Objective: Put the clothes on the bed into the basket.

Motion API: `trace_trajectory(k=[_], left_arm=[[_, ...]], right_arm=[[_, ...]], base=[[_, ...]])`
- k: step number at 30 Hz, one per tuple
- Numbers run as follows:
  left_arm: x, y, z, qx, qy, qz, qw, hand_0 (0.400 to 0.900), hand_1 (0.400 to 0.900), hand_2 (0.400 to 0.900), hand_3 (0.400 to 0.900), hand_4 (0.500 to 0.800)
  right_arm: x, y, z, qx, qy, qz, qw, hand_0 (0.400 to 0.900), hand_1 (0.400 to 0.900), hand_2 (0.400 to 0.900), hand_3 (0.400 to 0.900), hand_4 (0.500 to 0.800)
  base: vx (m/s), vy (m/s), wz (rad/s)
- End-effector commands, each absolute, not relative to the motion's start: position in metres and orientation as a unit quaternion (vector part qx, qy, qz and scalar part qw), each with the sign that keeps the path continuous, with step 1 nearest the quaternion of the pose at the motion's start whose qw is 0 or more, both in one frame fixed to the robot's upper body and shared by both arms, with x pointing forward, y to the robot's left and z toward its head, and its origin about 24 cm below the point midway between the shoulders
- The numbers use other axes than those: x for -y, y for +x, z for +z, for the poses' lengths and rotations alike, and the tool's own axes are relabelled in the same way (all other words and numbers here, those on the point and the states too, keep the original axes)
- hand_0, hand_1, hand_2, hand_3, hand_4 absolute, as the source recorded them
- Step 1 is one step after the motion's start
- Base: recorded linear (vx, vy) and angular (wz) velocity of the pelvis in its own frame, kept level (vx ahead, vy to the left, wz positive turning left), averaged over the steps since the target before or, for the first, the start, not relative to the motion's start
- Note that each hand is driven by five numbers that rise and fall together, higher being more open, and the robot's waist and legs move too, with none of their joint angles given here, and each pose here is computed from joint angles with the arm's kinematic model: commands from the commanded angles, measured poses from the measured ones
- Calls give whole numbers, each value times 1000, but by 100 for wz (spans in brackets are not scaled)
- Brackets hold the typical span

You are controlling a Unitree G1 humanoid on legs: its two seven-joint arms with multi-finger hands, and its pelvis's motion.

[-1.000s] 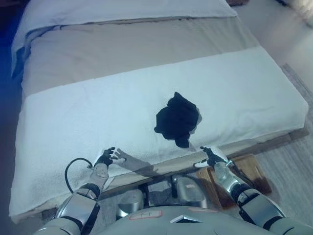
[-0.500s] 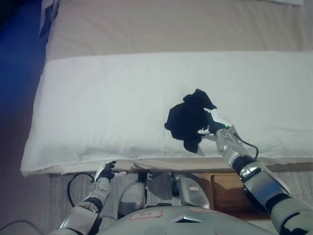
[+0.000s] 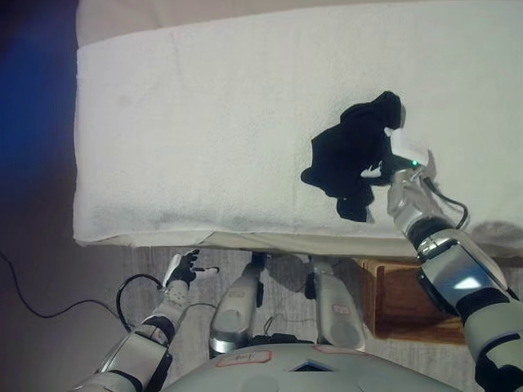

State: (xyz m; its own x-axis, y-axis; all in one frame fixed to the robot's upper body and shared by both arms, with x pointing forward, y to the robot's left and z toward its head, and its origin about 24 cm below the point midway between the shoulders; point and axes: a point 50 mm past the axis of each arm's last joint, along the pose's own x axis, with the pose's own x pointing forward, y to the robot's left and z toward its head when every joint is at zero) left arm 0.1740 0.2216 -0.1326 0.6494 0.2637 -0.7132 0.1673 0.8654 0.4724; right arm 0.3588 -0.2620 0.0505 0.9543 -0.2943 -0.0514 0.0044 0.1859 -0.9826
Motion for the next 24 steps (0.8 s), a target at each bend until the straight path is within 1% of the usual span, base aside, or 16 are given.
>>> trace_trajectory(k=[1,3,4,9,10,13,16,19,24], left_arm=[[-238,187,-122,-399,283,46,871,900,900,900,900,800],[-237,185,-124,-399,280,42,872,900,900,900,900,800],[-236,183,-124,-400,275,40,873,900,900,900,900,800],[-235,182,-125,-406,272,44,871,900,900,900,900,800],[-236,185,-124,-405,274,50,871,900,900,900,900,800],[-237,194,-121,-407,277,68,868,900,900,900,900,800],[-235,191,-124,-424,276,72,860,900,900,900,900,800],[-235,180,-130,-446,276,69,848,900,900,900,900,800],[-244,163,-136,-476,280,66,831,900,900,900,900,800]], right_arm=[[260,380,86,-97,-644,-109,751,900,900,900,900,800],[268,378,88,-105,-642,-120,750,900,900,900,900,800],[271,376,87,-108,-638,-124,752,400,400,400,400,500],[262,368,63,-124,-616,-106,771,400,400,400,400,500],[256,365,54,-127,-608,-96,778,400,400,400,400,500],[240,353,26,-143,-581,-70,798,400,400,400,400,500],[236,335,-1,-178,-546,-57,817,400,400,400,400,500],[247,311,-26,-225,-512,-63,827,400,400,400,400,500],[290,273,-44,-296,-468,-115,825,400,400,400,400,500]], base=[[10,5,5],[27,15,1],[45,20,-6],[55,12,-18],[52,5,-19],[57,-4,-9],[74,-2,-8],[97,4,-28],[33,19,-58]])
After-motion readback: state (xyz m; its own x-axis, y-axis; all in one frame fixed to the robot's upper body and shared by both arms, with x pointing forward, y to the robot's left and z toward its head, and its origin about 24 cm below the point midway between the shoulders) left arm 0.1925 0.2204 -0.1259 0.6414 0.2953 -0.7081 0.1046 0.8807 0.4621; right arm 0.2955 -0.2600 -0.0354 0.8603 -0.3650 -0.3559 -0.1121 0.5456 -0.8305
